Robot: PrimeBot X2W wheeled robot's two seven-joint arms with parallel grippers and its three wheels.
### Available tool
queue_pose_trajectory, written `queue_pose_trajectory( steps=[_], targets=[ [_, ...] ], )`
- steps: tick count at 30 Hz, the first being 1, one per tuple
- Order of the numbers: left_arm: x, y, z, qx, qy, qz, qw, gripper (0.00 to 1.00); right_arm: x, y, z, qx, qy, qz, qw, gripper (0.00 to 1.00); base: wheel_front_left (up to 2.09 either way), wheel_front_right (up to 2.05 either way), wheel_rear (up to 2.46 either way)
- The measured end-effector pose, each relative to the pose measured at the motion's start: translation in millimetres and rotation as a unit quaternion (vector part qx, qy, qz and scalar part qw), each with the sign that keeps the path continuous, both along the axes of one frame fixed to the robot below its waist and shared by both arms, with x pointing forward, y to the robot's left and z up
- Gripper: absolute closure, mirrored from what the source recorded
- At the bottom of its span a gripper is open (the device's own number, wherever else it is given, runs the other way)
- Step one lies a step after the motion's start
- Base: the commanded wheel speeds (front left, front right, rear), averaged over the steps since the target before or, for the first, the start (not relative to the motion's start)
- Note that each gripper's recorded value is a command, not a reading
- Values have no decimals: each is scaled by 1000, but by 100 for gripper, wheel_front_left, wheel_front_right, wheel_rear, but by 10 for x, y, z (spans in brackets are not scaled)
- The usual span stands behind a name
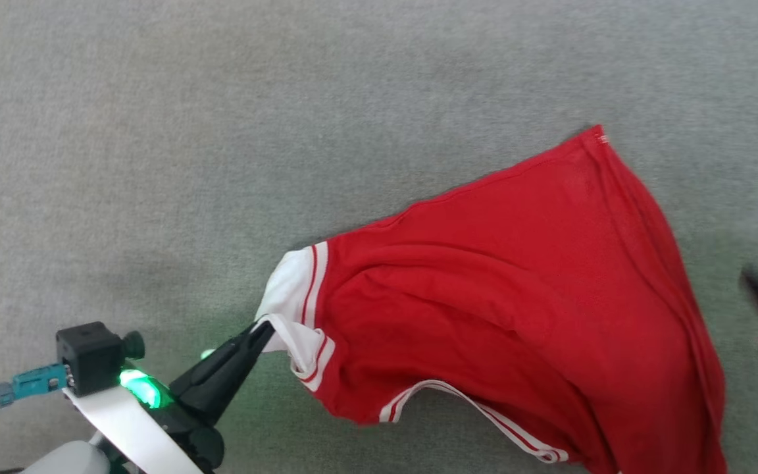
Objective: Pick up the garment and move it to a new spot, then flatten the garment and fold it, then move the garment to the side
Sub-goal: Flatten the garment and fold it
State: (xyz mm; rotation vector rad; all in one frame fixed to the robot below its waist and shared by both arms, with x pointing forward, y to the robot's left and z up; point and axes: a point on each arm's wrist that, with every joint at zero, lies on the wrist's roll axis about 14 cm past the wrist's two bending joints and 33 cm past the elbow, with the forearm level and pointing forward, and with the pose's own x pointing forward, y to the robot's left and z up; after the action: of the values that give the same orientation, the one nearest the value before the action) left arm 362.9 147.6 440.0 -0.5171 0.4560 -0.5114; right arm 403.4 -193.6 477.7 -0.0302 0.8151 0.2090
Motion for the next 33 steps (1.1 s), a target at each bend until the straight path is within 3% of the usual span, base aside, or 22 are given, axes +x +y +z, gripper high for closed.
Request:
queue_pose_trajectory(
  steps=[4,7,10,16,17,18,20,24,28,33],
  targets=[
    [-1,-5,-40,-2,6,5,1000,100,661,104,112,-41,-58,26,997,0,0,0,0],
    [46,22,-60,-3,8,14,1000,100,970,391,-92,-29,-42,52,997,0,0,0,0],
    [50,47,-110,-2,15,22,1000,100,1123,587,-406,-33,0,72,997,0,0,0,0],
    [35,127,-172,4,27,40,999,100,1056,785,-968,-46,99,104,989,0,0,0,0],
    [31,141,-179,5,28,42,999,100,1050,784,-1005,-50,106,106,987,14,0,0,0],
    [26,146,-188,6,30,43,999,100,1047,780,-1023,-51,109,108,987,51,0,0,0],
    [22,150,-210,10,33,40,999,100,1044,765,-1034,-46,112,105,987,100,0,0,0],
    [158,170,-143,21,14,27,999,100,1181,717,-959,-26,72,76,994,100,0,0,0],
    [530,325,84,39,-30,30,998,100,1548,611,-616,-2,-14,28,1000,100,0,0,0],
    [1282,435,700,47,-132,36,990,100,2123,314,178,13,-159,-45,986,100,0,0,0]
  ],
)
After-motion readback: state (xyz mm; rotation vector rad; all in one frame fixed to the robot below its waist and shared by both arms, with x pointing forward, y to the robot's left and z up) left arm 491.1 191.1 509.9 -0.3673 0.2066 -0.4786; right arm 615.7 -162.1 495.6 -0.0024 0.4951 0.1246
